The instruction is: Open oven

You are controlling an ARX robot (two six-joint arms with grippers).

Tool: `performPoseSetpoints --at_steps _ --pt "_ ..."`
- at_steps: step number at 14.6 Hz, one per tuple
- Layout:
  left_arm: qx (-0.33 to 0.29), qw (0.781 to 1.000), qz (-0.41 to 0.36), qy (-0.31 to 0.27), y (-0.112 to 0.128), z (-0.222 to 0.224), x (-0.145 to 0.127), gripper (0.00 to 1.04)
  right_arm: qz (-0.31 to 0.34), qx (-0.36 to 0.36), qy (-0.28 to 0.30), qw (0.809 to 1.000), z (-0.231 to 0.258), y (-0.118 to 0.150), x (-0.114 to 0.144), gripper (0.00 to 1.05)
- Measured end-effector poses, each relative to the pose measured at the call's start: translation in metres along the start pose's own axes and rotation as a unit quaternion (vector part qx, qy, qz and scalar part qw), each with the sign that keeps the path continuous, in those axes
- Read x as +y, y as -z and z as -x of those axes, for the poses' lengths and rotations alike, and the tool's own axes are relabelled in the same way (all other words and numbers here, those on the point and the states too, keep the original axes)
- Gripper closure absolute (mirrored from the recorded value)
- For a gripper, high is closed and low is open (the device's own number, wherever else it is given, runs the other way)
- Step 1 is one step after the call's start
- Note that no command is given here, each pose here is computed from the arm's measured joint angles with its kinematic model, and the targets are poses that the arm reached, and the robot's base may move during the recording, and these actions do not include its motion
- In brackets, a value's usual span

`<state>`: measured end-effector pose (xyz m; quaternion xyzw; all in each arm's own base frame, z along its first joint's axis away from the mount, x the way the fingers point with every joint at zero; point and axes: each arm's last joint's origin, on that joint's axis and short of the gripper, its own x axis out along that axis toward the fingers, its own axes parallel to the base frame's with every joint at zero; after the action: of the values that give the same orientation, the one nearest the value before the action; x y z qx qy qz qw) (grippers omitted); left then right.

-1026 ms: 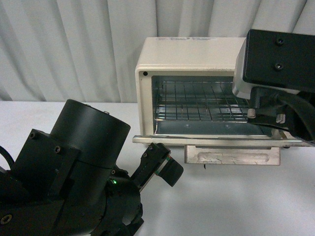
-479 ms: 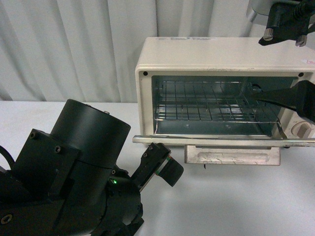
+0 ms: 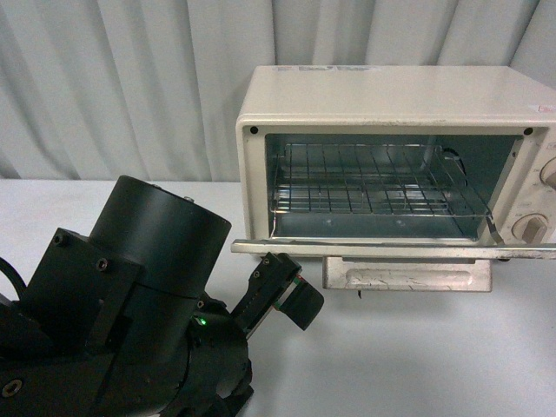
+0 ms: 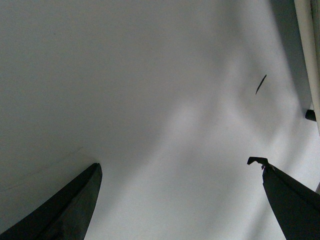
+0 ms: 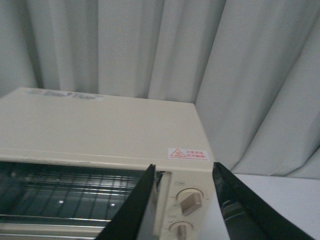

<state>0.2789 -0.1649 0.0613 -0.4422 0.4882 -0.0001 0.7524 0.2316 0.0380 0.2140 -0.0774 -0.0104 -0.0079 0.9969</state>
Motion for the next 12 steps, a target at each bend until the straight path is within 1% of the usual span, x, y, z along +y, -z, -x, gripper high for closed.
performPoseSetpoints --at_steps 1,3,4,6,7,8,9,10,12 --pt "0.000 1.000 0.000 0.000 0.000 0.000 0.000 0.07 -0.029 -0.002 -0.007 1.000 0.010 0.004 -0.003 0.76" --pt "0.002 1.000 0.000 0.001 0.000 0.000 0.000 0.07 -0.054 0.020 -0.009 0.998 0.027 0.022 -0.009 0.98" --pt "0.002 1.000 0.000 0.001 0.000 0.000 0.000 0.07 -0.059 0.022 -0.007 0.998 0.035 0.026 -0.013 1.02" --pt "0.001 1.000 0.000 0.000 0.000 0.000 0.000 0.07 -0.067 0.010 -0.004 0.998 0.049 0.028 -0.019 1.03" --pt "0.002 1.000 0.000 0.001 0.000 0.000 0.000 0.07 -0.068 0.017 -0.010 0.998 0.062 0.036 -0.021 1.03" --pt "0.002 1.000 0.000 0.001 0.000 0.000 0.000 0.07 -0.068 0.019 -0.014 0.997 0.067 0.039 -0.025 1.03" --pt "0.001 1.000 0.000 0.000 0.000 0.000 0.000 0.07 -0.068 0.016 -0.007 0.998 0.071 0.040 -0.032 1.03" --pt "0.002 1.000 0.000 0.000 0.000 0.000 0.000 0.07 -0.069 0.014 0.002 0.997 0.075 0.041 -0.035 1.03" --pt "0.002 1.000 0.000 0.000 0.000 0.000 0.000 0.07 -0.070 0.015 -0.009 0.997 0.083 0.044 -0.033 1.03"
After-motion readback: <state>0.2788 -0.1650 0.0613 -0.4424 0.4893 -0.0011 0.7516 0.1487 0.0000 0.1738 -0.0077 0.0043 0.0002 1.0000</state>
